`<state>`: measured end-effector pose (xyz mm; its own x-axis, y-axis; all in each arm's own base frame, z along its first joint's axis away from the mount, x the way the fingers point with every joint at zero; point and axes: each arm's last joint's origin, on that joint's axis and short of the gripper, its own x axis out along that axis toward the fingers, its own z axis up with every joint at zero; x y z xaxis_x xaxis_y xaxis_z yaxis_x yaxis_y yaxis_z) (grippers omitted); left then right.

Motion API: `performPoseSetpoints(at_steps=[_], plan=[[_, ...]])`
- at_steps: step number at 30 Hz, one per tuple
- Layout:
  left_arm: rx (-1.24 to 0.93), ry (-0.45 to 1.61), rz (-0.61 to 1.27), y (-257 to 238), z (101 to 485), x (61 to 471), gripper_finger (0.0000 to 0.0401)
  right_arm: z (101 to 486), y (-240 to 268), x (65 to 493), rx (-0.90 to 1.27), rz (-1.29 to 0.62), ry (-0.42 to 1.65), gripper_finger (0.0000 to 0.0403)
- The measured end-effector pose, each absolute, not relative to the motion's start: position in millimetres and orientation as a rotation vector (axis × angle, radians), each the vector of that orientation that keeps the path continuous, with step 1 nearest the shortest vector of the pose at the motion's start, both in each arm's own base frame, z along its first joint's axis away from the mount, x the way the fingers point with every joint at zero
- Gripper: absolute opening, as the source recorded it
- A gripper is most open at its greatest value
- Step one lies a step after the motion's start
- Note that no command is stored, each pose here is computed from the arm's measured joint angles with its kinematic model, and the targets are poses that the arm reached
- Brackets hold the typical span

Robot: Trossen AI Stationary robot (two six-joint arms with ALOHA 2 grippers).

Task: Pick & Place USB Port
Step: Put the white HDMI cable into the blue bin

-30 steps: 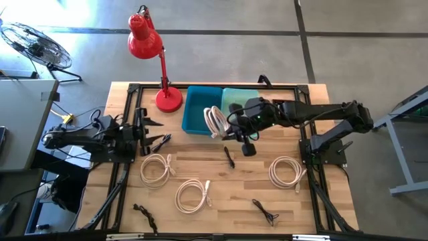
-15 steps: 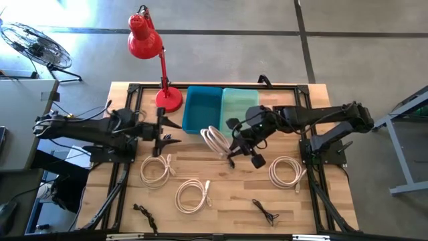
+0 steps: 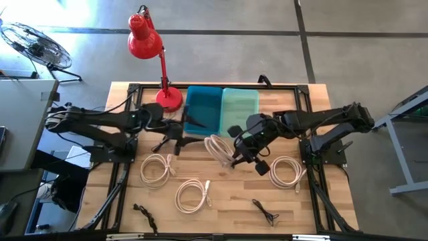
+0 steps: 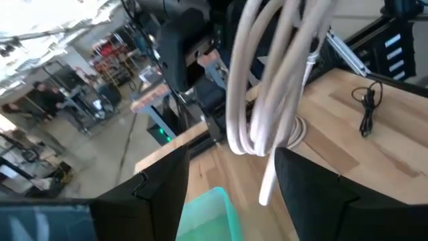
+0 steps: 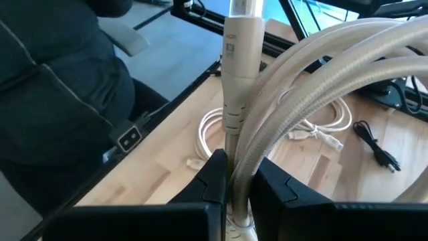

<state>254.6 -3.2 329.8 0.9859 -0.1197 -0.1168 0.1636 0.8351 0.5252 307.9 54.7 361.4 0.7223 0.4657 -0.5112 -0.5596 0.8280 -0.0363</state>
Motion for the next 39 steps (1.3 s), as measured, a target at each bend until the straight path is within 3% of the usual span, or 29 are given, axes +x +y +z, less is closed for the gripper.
performPoseSetpoints(at_steps=[11,39], plan=[[0.488,0.134,-0.280,-6.7,322.4,269.5,0.0219,358.8,57.3,306.3,-0.235,0.520,0.545,0.0028],[0.543,-0.008,-0.228,-6.2,324.1,288.0,0.0216,360.7,57.3,307.9,-0.253,0.521,0.515,0.0028]])
